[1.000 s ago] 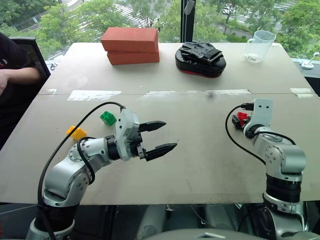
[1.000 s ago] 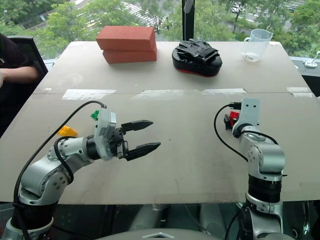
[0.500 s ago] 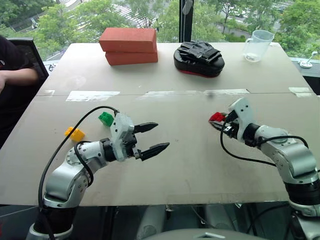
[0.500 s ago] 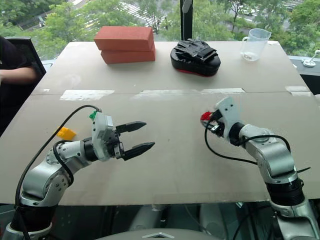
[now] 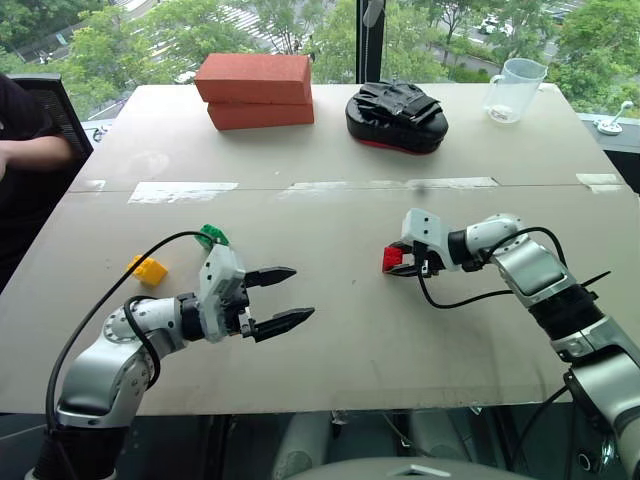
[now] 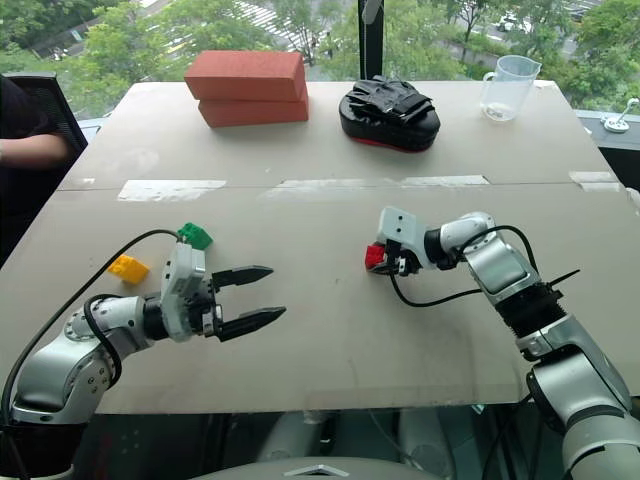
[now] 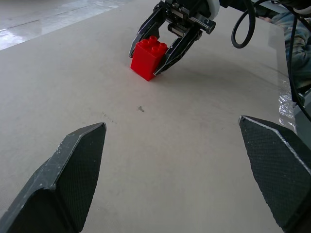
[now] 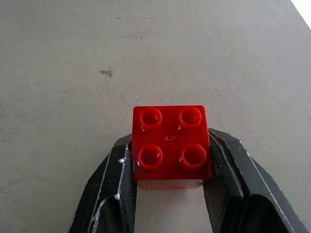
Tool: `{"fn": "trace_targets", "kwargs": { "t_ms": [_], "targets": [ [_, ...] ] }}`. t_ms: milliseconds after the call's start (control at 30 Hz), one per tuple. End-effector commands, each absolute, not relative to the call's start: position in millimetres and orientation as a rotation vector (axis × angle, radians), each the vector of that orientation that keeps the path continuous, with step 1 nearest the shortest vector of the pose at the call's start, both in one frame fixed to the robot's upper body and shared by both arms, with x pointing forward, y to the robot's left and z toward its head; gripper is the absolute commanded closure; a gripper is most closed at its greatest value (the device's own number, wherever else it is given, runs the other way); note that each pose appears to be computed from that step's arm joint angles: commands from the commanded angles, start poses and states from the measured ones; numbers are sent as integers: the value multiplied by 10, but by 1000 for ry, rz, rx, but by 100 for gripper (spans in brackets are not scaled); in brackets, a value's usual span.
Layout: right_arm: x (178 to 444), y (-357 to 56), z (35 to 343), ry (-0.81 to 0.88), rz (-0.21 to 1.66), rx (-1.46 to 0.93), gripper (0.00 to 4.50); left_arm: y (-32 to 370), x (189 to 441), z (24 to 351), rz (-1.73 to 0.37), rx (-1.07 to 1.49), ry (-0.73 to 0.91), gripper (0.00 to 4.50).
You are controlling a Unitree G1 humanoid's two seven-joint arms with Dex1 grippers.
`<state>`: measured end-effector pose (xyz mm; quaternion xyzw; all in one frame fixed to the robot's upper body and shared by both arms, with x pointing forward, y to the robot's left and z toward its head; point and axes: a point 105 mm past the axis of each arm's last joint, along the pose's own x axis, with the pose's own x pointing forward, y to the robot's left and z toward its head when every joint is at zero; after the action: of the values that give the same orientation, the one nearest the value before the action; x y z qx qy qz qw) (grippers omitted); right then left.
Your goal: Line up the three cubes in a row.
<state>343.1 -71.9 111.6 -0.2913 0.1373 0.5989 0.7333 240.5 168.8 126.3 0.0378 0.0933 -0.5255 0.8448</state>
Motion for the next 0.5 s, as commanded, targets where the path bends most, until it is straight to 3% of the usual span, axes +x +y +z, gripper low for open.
{"fn": "trace_targets", "kwargs": {
  "t_ms": [33,433,500],
  "targets": [
    [3492,-677,1260,247,1334,-671,318,1672,2355,1382,-1122,120,149,0],
    [3582,-649,1235,297,1424,-673,318,1690,2308,1369,-1122,134,150,0],
    [3592,-655,1217,300,1430,-669,213,1690,2300,1370,-1119,131,151,0]
  ]
}}
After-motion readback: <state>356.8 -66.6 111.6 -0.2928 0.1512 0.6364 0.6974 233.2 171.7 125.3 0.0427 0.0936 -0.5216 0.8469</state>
